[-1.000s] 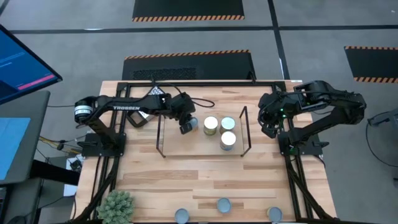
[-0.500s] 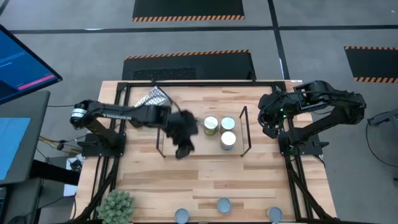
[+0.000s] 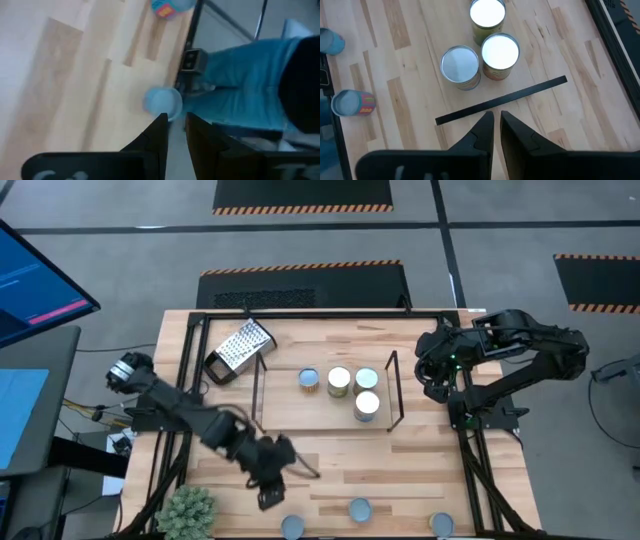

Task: Pick and place cans onto a shelf
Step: Move the canned salmon to the center of the table

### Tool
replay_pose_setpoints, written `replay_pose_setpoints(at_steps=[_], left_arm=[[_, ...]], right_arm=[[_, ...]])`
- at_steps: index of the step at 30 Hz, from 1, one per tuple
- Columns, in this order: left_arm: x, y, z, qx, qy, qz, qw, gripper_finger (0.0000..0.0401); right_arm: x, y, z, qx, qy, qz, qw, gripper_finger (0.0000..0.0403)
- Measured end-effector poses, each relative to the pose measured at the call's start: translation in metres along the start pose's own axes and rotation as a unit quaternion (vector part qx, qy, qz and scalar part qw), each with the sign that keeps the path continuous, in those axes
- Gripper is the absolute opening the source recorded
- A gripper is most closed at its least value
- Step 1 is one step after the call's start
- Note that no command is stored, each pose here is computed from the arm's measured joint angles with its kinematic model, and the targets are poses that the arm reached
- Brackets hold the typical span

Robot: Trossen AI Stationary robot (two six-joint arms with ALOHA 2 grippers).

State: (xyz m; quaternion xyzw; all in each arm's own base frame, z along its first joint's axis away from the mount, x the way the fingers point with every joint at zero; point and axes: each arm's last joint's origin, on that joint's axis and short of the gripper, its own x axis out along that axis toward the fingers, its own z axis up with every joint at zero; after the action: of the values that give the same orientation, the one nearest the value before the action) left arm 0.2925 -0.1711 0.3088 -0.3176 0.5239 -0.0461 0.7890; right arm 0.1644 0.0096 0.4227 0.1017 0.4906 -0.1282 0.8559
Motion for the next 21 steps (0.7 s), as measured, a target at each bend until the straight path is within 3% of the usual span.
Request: replay_pose_setpoints(at_steps=[6, 10, 15, 21], left_arm=[[0.020, -0.027, -0.018, -0.053, -0.067, -0.032, 0.996, 0.0056], [0.044, -0.032, -0.024, -0.075, -0.067, -0.026, 0.995, 0.0074], [0.080, -0.033, -0.032, -0.078, -0.003, -0.034, 0.996, 0.0108], [0.117, -0.023, -0.040, -0.110, 0.063, -0.007, 0.992, 0.0143]], right_arm=[[0.000, 0.000, 0.000, 0.000, 0.000, 0.000, 1.000, 0.0059], [0.000, 0.000, 0.000, -0.001, 0.000, 0.001, 1.000, 0.0059], [0.000, 0.003, -0.001, -0.009, 0.002, 0.006, 1.000, 0.0059], [-0.001, 0.009, -0.004, -0.024, 0.002, 0.015, 1.000, 0.0059]])
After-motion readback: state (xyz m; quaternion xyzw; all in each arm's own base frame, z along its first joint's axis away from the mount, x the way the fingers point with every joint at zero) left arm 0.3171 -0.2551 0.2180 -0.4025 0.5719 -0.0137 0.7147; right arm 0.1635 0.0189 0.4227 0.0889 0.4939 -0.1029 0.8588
